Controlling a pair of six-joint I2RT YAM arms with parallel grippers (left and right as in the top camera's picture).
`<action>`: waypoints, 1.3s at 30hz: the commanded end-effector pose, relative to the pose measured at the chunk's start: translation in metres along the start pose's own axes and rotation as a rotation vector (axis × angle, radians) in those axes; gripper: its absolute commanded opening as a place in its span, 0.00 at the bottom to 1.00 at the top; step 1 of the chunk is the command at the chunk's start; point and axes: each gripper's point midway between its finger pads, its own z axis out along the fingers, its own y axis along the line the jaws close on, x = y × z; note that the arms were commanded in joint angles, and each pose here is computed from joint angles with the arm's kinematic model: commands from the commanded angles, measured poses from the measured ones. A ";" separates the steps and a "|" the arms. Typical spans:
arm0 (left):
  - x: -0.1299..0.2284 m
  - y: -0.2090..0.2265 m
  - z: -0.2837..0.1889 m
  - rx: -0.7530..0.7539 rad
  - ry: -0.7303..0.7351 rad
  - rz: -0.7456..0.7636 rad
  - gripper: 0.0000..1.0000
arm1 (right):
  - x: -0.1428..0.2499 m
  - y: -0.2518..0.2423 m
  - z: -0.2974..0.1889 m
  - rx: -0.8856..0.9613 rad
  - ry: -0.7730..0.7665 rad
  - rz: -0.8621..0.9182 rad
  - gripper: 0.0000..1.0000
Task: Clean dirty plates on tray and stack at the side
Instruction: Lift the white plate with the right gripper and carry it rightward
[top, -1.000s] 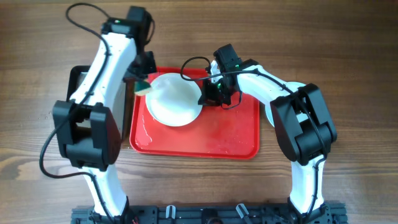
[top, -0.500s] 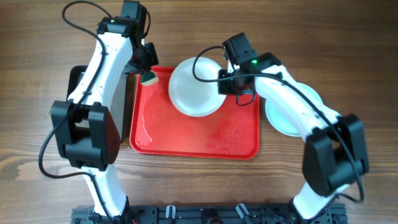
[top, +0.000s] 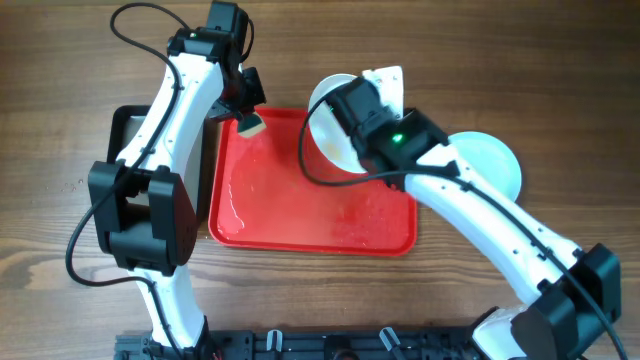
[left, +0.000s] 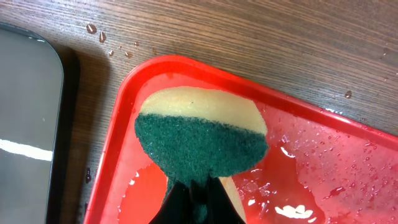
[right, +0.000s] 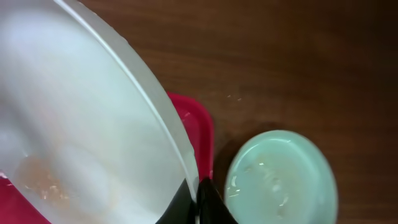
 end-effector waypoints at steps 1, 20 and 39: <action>0.000 -0.006 0.000 0.018 0.002 -0.013 0.04 | -0.013 -0.018 -0.023 0.166 -0.123 -0.048 0.04; 0.000 -0.006 0.000 0.018 0.001 -0.013 0.04 | -0.040 -0.012 -0.123 0.538 -0.526 -0.220 0.04; -0.003 -0.009 0.000 0.036 -0.010 -0.012 0.04 | 0.044 0.088 -0.060 -0.278 0.025 -0.223 0.04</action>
